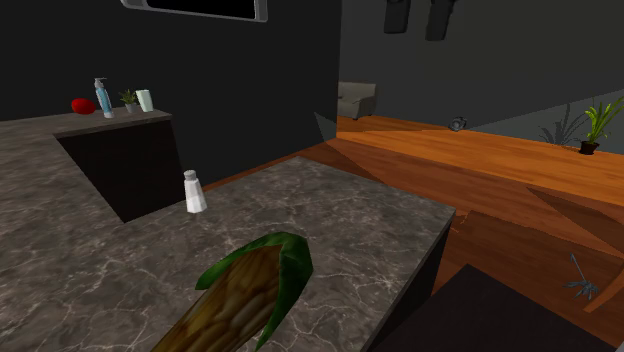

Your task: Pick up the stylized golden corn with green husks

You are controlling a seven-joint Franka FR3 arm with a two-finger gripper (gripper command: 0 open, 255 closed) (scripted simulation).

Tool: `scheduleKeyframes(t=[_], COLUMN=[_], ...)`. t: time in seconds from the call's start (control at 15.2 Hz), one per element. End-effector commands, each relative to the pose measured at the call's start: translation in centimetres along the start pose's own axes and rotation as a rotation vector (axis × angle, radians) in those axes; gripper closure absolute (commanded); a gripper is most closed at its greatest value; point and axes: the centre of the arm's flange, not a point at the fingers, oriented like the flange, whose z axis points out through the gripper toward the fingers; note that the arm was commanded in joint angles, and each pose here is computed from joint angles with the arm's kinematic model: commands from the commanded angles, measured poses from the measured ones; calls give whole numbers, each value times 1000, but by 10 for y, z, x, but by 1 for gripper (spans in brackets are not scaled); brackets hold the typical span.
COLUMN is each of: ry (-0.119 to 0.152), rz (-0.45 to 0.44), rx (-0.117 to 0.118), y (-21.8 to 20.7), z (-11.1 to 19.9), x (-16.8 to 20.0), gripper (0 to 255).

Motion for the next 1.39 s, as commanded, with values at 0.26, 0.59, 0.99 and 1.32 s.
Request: scheduleKeyframes(t=[0.26,0.59,0.99,1.32], ry=[-54,-121,-202,-269], rz=[-146,-327,-546,-728], rx=[7,17,28,37], y=[-18,-50,-99,-147], z=[32,76,132,181], x=[46,96,144,171], gripper=[0,0,0,0])
